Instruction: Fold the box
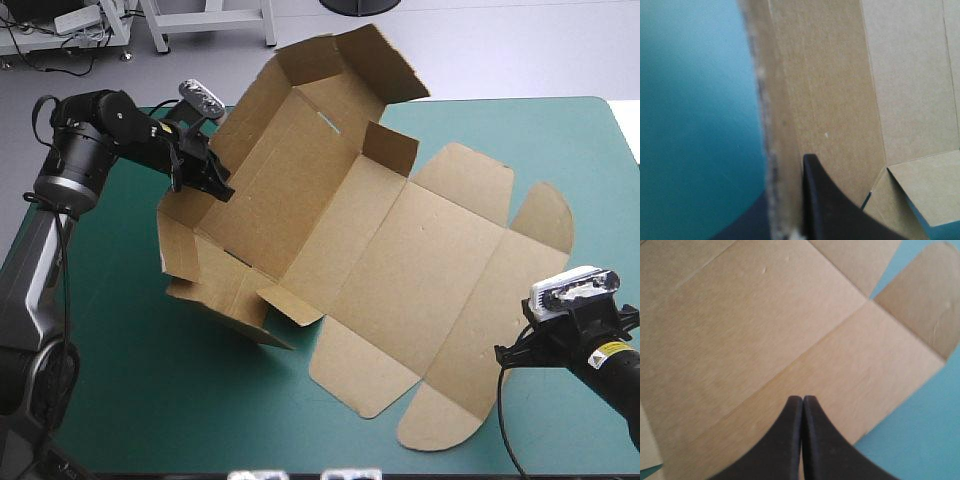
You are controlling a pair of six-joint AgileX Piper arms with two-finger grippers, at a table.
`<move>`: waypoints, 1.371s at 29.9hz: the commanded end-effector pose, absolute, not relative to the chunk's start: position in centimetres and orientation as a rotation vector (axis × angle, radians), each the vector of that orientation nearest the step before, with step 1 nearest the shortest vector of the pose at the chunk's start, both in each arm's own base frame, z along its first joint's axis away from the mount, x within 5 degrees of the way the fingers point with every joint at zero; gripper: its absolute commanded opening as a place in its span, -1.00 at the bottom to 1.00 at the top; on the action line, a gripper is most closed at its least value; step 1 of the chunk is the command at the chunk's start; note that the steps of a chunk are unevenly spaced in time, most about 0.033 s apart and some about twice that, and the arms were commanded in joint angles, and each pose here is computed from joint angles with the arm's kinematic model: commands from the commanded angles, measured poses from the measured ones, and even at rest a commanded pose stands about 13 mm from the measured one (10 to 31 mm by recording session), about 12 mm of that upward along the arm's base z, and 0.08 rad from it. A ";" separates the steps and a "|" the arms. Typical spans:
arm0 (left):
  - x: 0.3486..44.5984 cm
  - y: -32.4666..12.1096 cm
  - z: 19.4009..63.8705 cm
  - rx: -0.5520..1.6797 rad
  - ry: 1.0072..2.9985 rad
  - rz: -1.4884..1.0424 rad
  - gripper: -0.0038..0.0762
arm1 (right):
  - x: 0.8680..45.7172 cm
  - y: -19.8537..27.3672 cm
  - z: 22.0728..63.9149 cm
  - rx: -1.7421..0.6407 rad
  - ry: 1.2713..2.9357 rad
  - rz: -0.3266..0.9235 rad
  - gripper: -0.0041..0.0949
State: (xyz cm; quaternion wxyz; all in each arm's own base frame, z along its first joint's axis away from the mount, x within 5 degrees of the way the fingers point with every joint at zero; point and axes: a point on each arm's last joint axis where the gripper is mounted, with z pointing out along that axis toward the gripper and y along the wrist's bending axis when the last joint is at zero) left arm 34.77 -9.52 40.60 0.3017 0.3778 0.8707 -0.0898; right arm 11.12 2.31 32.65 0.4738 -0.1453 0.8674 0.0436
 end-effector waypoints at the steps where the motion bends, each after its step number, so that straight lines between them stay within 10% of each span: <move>1: 30.4 -12.1 46.5 1.116 2.030 -0.103 -0.90 | 11.7 2.2 34.7 -0.326 1.986 0.081 -0.97; 17: 21.3 -18.3 42.9 1.522 1.490 0.466 -0.90 | 11.7 1.8 43.4 -0.304 1.672 -0.014 -0.97; 41: 24.6 -20.9 40.3 1.380 1.406 0.569 -0.90 | 25.1 3.5 47.6 -0.466 1.993 0.008 -0.97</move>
